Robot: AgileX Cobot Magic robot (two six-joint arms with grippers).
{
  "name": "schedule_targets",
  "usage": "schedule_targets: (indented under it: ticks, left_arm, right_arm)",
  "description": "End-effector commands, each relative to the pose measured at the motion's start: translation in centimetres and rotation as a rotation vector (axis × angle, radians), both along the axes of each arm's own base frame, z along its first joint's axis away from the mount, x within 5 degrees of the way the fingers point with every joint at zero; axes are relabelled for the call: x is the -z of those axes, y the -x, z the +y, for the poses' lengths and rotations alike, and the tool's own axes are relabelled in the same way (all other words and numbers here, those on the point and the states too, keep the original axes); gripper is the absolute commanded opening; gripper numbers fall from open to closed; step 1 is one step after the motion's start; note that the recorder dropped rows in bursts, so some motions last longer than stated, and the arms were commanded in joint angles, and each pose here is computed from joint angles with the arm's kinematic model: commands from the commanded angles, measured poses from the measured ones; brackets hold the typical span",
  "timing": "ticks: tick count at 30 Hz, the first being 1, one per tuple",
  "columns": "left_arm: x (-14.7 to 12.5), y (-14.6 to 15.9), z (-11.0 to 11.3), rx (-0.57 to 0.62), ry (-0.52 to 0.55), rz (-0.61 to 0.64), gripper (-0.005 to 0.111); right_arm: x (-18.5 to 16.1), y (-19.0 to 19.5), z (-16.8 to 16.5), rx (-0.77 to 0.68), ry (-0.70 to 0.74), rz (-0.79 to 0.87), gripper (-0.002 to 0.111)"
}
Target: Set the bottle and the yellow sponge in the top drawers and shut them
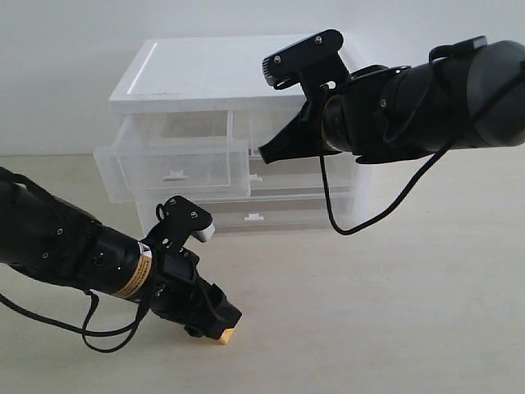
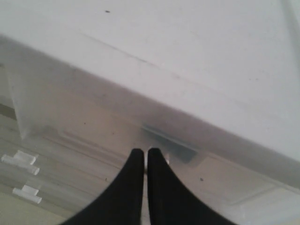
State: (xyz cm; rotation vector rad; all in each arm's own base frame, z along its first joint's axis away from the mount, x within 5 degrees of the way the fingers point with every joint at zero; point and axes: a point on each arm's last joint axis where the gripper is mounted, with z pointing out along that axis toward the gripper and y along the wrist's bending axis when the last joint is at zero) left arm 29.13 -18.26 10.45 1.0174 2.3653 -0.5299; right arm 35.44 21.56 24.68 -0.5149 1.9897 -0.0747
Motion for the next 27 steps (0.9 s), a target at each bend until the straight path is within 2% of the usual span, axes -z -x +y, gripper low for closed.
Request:
schedule_targets:
  ticks: [1,4,8,10,13,18,23,27]
  left_arm:
    - [-0.2,0.3,-0.1,-0.032,0.008,0.050,0.058]
    - [-1.0,0.4,-0.2,-0.025,0.028,0.040,0.046]
    - [-1.9,1.0,-0.4,0.006,0.072,0.052,0.005]
    - [-2.1,2.0,-0.6,0.083,0.107,0.078,0.004]
    - [-2.5,3.1,-0.5,0.117,0.134,0.102,0.004]
    - [-4.2,5.1,0.6,0.111,0.147,0.080,0.004]
    - [-6.7,6.6,1.8,0.079,0.147,-0.015,0.004]
    - [-6.7,7.8,2.4,0.034,0.165,0.029,0.005]
  right_arm:
    - [-0.1,-0.1,0.0,-0.001,0.007,-0.004,0.000]
    - [-0.1,-0.1,0.0,-0.003,0.010,-0.004,0.000]
    - [-0.1,-0.1,0.0,-0.003,0.010,-0.004,0.000]
    - [-0.1,-0.1,-0.1,0.000,0.011,-0.005,0.000]
    - [-0.1,-0.1,-0.1,-0.002,0.014,-0.005,0.000]
    - [-0.1,-0.1,-0.1,-0.004,0.018,-0.006,0.000]
    - [-0.1,-0.1,-0.1,-0.008,0.026,-0.008,0.000]
    - [-0.1,-0.1,-0.1,-0.006,0.027,-0.008,0.000]
